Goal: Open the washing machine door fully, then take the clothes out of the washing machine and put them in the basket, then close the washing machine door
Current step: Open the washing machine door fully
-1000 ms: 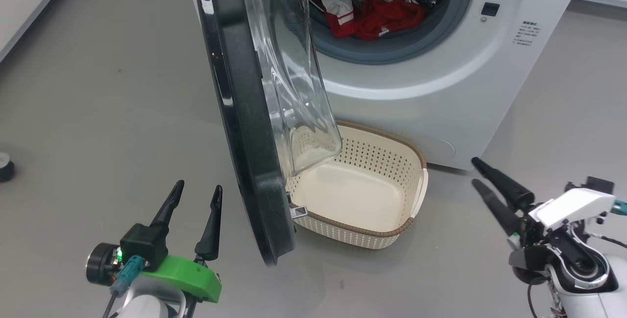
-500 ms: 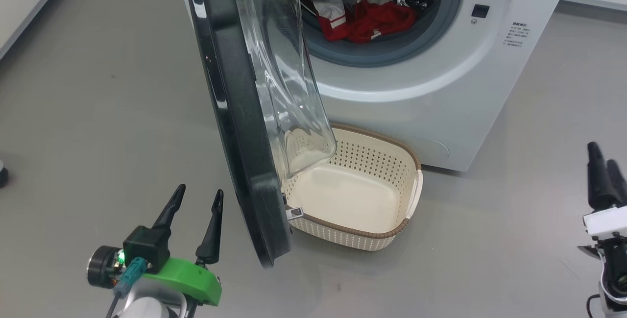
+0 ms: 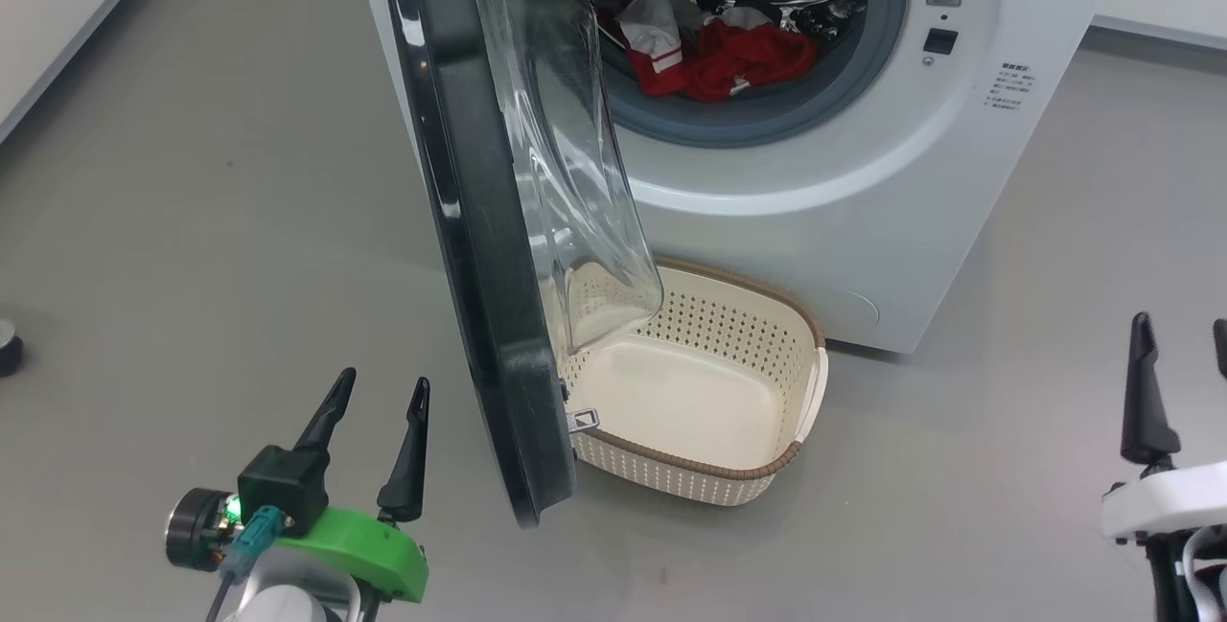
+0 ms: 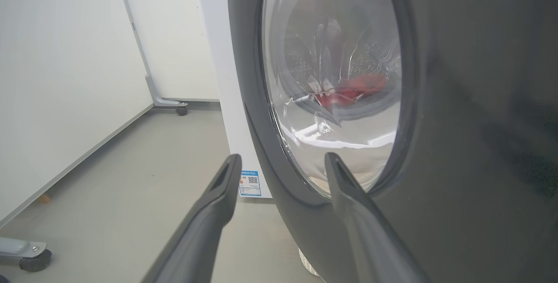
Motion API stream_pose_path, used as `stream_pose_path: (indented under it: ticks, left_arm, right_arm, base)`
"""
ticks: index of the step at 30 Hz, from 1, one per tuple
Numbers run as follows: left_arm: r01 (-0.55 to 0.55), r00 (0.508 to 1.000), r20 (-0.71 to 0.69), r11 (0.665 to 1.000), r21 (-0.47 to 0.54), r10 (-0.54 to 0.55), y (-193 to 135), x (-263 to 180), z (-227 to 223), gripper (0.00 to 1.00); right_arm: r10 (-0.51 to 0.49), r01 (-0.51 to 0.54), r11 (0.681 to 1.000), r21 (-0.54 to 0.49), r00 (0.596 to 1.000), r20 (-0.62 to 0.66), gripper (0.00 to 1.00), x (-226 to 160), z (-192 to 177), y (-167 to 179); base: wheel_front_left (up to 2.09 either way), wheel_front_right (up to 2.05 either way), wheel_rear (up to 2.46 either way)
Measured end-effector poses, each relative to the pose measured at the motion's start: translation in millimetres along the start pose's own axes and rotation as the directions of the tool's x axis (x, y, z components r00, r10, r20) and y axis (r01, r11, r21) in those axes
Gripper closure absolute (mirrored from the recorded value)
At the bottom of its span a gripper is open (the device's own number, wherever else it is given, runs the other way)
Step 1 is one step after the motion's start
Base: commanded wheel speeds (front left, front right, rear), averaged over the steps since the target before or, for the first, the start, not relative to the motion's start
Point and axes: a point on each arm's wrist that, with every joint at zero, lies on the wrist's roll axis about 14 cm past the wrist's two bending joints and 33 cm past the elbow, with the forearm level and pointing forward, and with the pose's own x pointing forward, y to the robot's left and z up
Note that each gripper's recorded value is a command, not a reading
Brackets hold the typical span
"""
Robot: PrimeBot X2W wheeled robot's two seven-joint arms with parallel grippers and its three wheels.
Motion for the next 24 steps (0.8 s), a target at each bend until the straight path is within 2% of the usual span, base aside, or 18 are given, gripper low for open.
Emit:
stream_pose_path:
  ticks: [4, 11, 24]
  left_arm:
    - [-0.002, 1.000, 0.005, 1.000, -0.001, 0.002, 0.8, -1.8, 1.6, 0.00]
    - [-0.003, 1.000, 0.005, 1.000, -0.001, 0.003, 1.4, -3.6, 1.3, 0.00]
    - [-0.004, 1.000, 0.004, 1.000, -0.002, 0.004, 2.0, -7.6, 0.6, 0.00]
  right_arm:
    - [-0.001, 0.000, 1.000, -0.016, 0.999, -0.051, 0.00, -11.7, -17.9, 11.8]
    - [-0.012, 0.017, 0.999, 0.035, 0.993, -0.122, 0.00, -28.0, -44.4, 32.5]
    - [0.050, -0.036, 0.996, 0.079, 0.981, -0.189, 0.00, -47.2, -68.5, 72.4]
  base:
    - [0.00, 0.00, 0.00]
    - [0.00, 0.00, 0.00]
    - [0.00, 0.00, 0.00]
